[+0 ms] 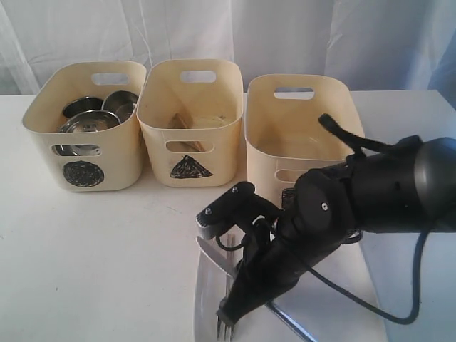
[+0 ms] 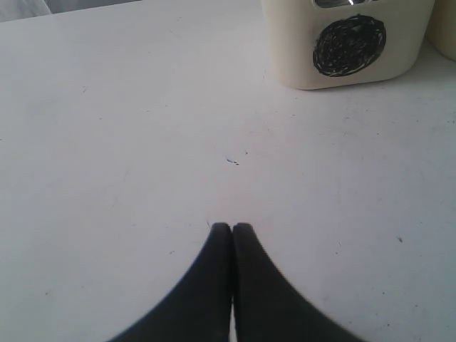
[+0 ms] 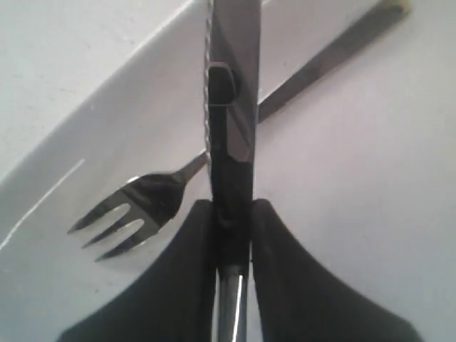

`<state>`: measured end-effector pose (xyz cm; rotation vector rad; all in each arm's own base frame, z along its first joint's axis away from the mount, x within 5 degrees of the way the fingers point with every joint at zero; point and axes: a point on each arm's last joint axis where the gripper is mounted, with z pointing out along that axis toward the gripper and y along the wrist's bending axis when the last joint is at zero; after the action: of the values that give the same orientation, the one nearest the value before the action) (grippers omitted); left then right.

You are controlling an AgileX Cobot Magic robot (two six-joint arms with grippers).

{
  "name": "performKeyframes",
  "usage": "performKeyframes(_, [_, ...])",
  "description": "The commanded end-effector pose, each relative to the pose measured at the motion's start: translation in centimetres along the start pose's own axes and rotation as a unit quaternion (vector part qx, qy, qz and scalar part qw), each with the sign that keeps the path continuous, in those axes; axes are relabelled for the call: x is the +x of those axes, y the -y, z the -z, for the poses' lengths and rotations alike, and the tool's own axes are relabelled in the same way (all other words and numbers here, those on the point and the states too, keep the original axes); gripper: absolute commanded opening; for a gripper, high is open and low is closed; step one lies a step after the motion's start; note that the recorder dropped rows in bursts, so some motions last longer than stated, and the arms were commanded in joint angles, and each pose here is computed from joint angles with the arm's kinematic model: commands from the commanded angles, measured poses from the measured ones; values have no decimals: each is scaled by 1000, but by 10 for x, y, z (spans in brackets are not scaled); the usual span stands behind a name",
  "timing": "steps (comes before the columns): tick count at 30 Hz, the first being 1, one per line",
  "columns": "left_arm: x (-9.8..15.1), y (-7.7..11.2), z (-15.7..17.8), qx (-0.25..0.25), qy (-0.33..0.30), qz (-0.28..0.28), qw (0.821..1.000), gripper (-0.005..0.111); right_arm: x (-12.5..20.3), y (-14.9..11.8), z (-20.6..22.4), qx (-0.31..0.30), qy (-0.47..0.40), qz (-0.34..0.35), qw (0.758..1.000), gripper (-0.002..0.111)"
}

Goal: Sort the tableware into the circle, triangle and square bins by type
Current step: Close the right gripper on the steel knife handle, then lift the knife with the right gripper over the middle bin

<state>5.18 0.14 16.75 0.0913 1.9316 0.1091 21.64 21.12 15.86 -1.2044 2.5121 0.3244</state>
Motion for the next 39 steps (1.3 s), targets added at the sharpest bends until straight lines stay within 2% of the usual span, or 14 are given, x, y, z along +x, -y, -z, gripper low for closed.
performKeyframes(1, [1,1,0,3,1,2,1000,0,-5,-2,22,7,38,13,999,0])
performKeyframes(9, [1,1,0,3,1,2,1000,0,-18,-1,51,34,125,23,991,0])
performKeyframes(19, [1,1,0,3,1,2,1000,0,-43,7,73,94,283,21,954,0])
performKeyframes(27, [1,1,0,3,1,2,1000,0,-60,14,90,144,404,18,903,0])
performKeyframes(35, [1,1,0,3,1,2,1000,0,-82,19,121,198,534,28,822,0])
performKeyframes(39, [1,1,0,3,1,2,1000,0,-93,21,130,217,574,32,789,0])
